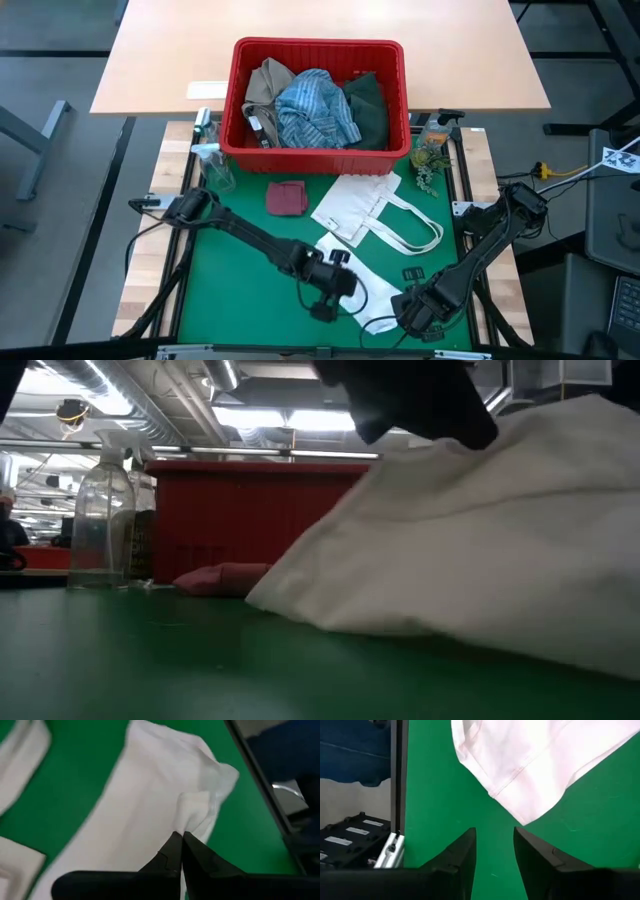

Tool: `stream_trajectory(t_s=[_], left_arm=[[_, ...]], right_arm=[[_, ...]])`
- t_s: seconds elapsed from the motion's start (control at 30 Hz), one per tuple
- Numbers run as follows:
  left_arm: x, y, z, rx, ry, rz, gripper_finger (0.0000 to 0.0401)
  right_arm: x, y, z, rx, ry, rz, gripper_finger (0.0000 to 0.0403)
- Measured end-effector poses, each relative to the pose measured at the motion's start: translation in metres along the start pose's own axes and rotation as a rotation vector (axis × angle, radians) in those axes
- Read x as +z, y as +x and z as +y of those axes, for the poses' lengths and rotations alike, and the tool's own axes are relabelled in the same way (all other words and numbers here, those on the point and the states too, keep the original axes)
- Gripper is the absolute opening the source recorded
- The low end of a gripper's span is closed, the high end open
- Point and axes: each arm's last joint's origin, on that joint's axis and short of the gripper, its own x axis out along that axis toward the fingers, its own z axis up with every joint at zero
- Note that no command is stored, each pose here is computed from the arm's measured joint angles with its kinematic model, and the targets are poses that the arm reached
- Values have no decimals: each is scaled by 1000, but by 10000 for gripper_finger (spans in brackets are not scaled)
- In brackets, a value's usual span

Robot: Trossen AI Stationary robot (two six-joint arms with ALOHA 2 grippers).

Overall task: Fold Laundry from Bin
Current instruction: Fold the white underwear

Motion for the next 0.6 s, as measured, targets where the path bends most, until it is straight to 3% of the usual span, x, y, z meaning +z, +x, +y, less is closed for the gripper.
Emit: stream_trajectory(t_s=[0.2, 0.6], left_arm=[[9, 1, 22, 28, 33, -72, 0], [2, 19, 36, 70, 21, -54, 0]], right_arm=[[0, 0, 0, 0, -5, 0, 131], [0, 0, 0, 2, -5, -2, 131]])
